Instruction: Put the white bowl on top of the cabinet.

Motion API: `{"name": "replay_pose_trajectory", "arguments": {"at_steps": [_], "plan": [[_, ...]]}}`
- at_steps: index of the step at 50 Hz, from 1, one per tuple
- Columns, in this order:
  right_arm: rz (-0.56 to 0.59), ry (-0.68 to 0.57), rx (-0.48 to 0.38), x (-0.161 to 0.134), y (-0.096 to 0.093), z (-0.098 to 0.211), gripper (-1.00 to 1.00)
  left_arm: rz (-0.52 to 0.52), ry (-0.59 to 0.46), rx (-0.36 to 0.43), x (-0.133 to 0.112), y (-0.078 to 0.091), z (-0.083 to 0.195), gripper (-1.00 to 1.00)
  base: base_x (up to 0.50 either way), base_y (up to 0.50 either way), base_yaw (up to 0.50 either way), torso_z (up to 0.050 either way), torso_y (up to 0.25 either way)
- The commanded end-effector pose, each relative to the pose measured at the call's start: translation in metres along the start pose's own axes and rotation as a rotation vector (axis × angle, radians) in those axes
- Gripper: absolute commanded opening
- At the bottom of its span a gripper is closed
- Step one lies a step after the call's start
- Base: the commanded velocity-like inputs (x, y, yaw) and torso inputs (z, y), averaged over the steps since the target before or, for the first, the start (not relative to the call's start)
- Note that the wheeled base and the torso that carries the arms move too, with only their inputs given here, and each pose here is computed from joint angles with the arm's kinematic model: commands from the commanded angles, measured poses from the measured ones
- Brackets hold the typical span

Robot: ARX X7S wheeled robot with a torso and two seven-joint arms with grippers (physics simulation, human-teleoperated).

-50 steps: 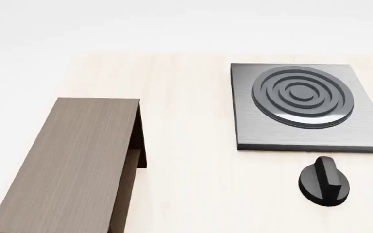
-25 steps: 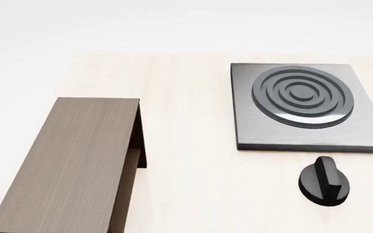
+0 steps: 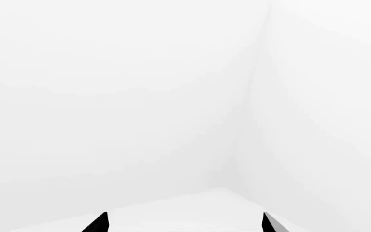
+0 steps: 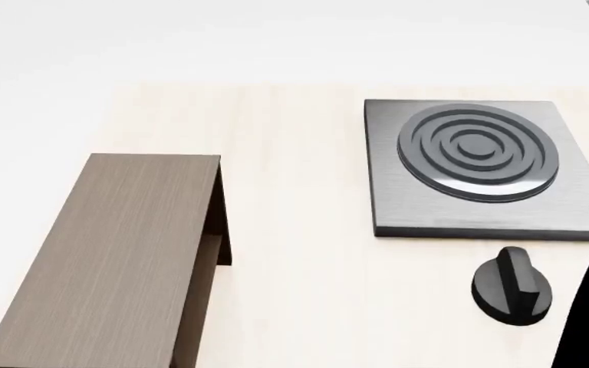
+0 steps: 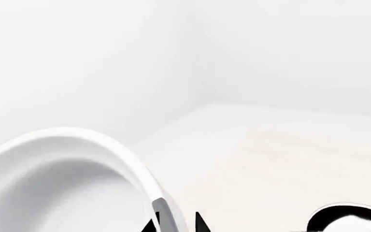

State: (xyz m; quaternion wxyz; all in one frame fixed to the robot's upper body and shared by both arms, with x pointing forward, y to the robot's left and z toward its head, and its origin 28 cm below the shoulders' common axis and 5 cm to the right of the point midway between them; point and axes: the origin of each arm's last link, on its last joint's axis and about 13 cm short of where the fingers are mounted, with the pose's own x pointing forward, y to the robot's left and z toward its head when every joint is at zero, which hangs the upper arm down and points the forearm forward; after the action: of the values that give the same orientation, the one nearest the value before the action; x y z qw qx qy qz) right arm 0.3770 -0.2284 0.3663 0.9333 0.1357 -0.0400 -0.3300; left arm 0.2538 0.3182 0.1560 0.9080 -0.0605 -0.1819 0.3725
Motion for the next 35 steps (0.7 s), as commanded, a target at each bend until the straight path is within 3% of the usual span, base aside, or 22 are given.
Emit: {"name": "replay_pose_trajectory", "arguments": {"at_steps": [1, 12, 14, 23, 35], "plan": [[0.141, 0.014, 0.031, 0.002, 0.043, 0.030, -1.00, 0.005, 0.000, -0.002, 0.001, 0.000, 0.000, 1.00, 0.00, 0.00, 0.00, 0.000, 0.000], [0.379, 0.154, 0.031, -0.017, 0.068, 0.025, -1.00, 0.001, 0.004, 0.003, 0.000, -0.001, -0.001, 1.00, 0.00, 0.00, 0.00, 0.000, 0.001], [0.393, 0.179, 0.070, -0.019, 0.070, 0.025, -1.00, 0.001, 0.004, 0.004, 0.000, -0.001, -0.002, 1.00, 0.00, 0.00, 0.00, 0.000, 0.005], [0.534, 0.337, 0.083, -0.027, 0.076, 0.009, -1.00, 0.005, 0.003, 0.006, 0.000, 0.000, -0.002, 1.00, 0.00, 0.00, 0.00, 0.000, 0.001], [0.690, 0.374, 0.031, -0.037, 0.088, 0.004, -1.00, 0.000, 0.005, 0.017, -0.001, -0.001, -0.004, 1.00, 0.00, 0.00, 0.00, 0.000, 0.001]]}}
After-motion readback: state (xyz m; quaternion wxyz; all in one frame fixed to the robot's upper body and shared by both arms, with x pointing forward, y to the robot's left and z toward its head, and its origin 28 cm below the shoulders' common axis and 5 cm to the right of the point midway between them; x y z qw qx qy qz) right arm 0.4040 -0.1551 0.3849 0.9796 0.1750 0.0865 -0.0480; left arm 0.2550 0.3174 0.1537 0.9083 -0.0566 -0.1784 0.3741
